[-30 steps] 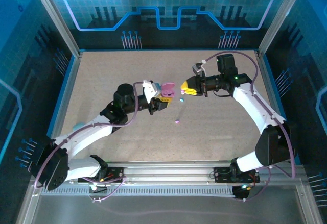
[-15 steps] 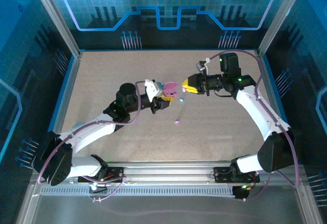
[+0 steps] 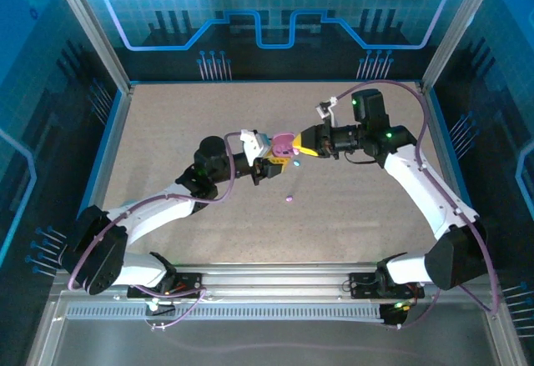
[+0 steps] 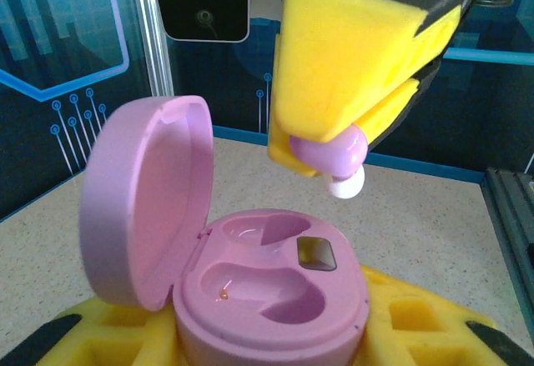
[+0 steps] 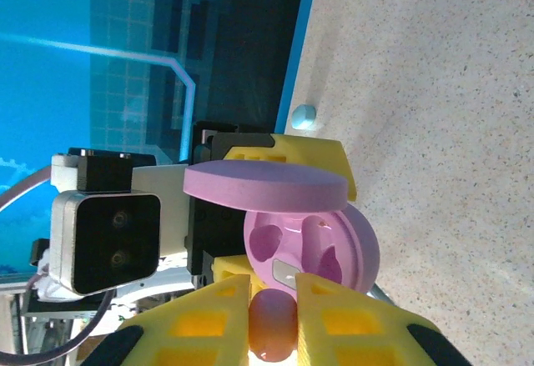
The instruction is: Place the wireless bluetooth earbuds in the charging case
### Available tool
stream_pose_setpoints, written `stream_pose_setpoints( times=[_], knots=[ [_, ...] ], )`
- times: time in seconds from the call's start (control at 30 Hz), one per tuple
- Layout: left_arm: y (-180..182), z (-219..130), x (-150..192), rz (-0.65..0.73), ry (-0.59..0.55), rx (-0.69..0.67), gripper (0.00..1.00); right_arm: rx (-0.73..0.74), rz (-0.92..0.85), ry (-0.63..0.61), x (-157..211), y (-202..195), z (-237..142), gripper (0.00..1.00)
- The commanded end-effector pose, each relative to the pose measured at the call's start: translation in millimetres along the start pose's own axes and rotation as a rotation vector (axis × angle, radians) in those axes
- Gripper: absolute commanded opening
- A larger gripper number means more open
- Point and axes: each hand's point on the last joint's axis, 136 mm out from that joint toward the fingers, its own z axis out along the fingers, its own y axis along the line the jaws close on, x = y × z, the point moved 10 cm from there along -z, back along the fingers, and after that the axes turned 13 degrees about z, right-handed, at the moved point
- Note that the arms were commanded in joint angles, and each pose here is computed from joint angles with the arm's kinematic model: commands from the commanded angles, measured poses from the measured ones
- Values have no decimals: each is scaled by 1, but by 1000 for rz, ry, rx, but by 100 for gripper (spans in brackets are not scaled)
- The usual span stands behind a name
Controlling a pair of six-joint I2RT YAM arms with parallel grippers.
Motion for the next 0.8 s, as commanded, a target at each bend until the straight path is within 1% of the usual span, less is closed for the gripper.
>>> stream_pose_setpoints(
  times=[0.0, 0.47, 0.77],
  knots=[
    [1, 5, -19, 30, -87, 32, 34, 16, -102, -30, 8, 13, -3, 19],
    [-3, 5, -22, 25, -122, 64, 34, 15, -141, -77, 4, 17, 3, 19],
    [-4, 4, -27, 23, -141, 71, 34, 59, -189, -120, 5, 18, 4, 19]
  ],
)
